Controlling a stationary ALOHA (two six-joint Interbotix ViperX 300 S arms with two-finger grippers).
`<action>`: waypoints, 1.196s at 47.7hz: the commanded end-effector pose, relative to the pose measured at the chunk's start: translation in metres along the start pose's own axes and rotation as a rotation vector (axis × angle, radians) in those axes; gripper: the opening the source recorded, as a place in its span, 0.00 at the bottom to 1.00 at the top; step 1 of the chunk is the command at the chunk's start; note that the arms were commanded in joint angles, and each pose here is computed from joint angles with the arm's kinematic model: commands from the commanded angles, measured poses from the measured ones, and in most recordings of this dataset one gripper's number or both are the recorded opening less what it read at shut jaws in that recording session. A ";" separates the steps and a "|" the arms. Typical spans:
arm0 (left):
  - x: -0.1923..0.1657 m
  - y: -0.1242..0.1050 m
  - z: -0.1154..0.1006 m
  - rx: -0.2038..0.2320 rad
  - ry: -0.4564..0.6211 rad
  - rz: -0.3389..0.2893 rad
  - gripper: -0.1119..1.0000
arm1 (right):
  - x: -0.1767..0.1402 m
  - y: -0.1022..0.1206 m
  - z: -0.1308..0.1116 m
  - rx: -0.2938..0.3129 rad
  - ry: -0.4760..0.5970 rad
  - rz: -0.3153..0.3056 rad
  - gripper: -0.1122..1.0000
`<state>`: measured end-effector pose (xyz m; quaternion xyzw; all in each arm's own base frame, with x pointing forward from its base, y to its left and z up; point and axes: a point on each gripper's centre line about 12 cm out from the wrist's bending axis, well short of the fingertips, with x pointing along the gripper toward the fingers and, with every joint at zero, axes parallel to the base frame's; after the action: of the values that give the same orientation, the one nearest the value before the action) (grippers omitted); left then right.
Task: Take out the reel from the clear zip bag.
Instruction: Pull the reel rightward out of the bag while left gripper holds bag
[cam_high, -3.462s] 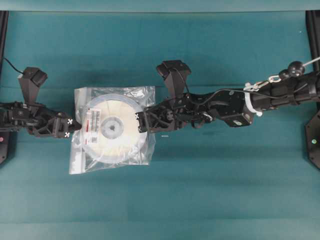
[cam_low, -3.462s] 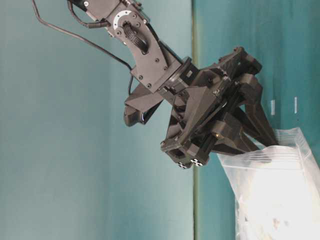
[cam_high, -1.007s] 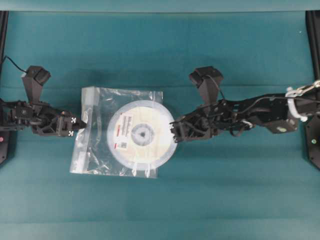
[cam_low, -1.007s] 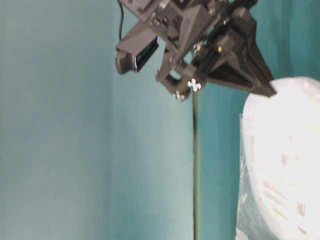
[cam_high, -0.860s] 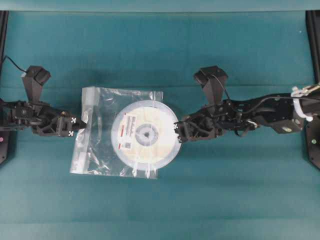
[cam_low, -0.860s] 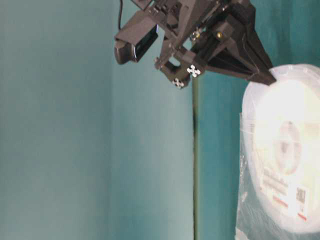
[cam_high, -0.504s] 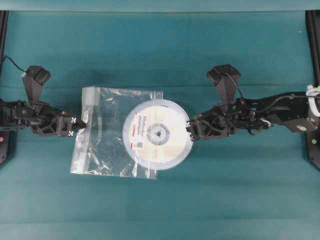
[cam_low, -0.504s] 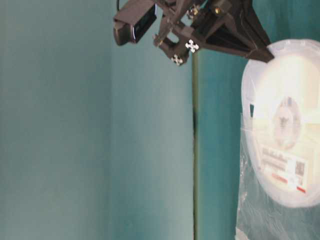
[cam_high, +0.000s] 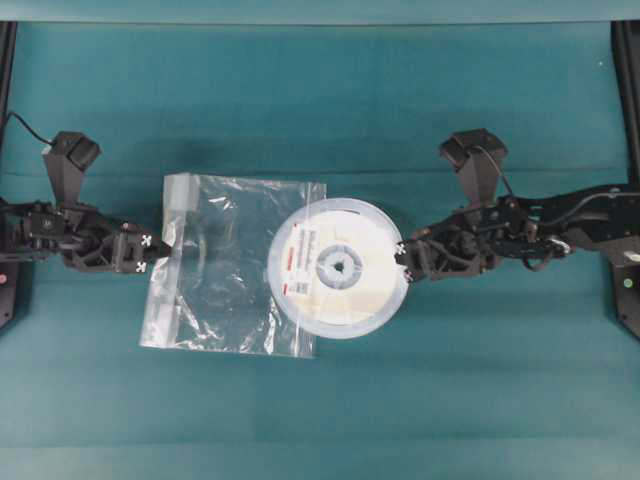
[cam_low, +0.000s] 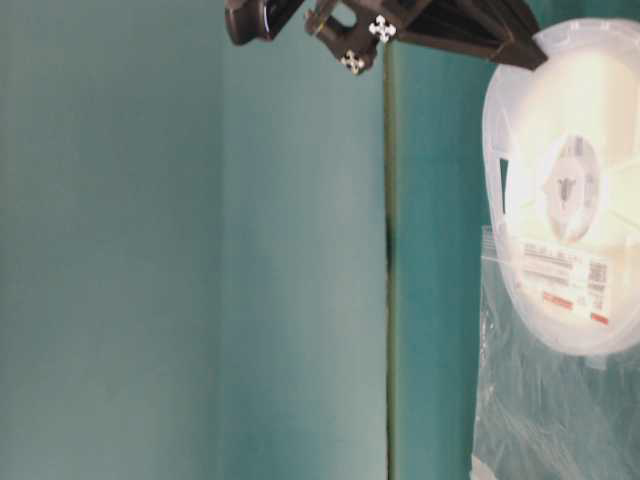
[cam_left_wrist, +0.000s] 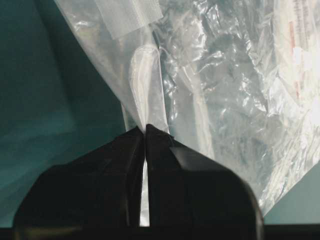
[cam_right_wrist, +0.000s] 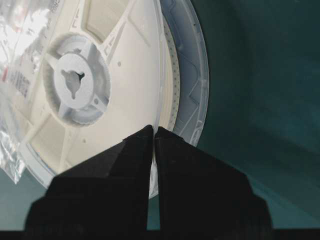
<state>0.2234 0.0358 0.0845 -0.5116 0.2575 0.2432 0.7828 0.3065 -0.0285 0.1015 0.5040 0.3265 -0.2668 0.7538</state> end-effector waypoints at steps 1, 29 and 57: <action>0.000 -0.004 0.001 0.002 -0.005 -0.016 0.11 | -0.007 0.003 0.002 0.006 -0.014 0.024 0.14; -0.001 -0.004 0.001 -0.001 -0.006 -0.017 0.11 | -0.030 -0.016 -0.002 0.022 -0.010 0.014 0.14; -0.009 -0.002 0.000 -0.003 -0.008 -0.023 0.11 | -0.047 -0.037 -0.004 0.048 -0.007 -0.011 0.14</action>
<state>0.2161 0.0343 0.0876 -0.5146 0.2551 0.2426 0.7819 0.2476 -0.0332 0.1096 0.5151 0.3277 -0.2831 0.7397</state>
